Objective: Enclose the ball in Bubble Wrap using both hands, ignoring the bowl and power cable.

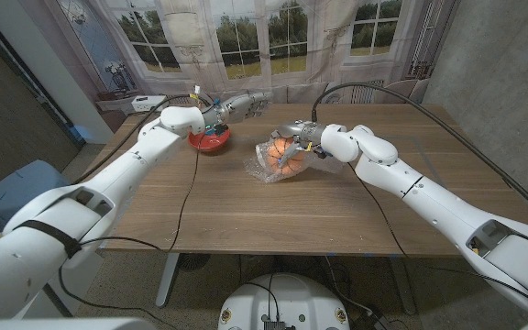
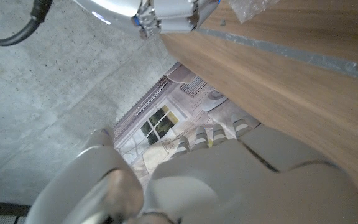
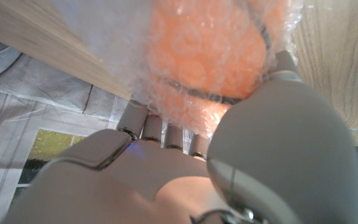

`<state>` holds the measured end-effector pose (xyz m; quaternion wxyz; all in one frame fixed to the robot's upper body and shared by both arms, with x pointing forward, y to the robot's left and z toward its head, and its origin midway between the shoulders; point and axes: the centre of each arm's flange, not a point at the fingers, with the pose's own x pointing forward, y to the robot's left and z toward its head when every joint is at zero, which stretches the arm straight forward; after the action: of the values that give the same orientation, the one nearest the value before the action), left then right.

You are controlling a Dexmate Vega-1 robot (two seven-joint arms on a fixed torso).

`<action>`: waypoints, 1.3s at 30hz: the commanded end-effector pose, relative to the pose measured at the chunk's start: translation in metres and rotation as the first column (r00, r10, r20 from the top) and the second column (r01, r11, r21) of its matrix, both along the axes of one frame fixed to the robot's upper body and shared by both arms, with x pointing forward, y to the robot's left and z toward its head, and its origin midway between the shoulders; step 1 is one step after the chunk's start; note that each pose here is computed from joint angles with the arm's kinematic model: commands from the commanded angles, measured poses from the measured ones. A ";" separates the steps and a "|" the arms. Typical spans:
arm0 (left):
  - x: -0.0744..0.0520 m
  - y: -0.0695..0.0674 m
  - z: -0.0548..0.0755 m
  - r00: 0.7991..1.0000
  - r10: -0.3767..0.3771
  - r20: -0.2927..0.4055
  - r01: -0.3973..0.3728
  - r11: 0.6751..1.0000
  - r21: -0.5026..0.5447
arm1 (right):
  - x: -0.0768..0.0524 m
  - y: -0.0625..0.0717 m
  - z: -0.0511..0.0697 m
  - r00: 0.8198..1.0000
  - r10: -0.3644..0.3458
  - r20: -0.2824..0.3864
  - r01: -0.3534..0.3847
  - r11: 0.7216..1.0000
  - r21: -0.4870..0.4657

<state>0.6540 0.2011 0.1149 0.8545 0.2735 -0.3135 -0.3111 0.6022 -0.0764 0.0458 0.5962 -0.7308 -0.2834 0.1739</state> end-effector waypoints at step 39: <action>-0.086 0.017 -0.017 0.925 0.253 0.285 -0.128 0.911 -0.392 | 0.033 0.041 -0.044 0.976 0.111 -0.186 -0.106 0.994 0.039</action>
<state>0.5724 0.2159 0.1031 0.8506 0.1856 -0.4793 -0.1111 0.6318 -0.0367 0.0001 0.5985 -0.7099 -0.2645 0.2606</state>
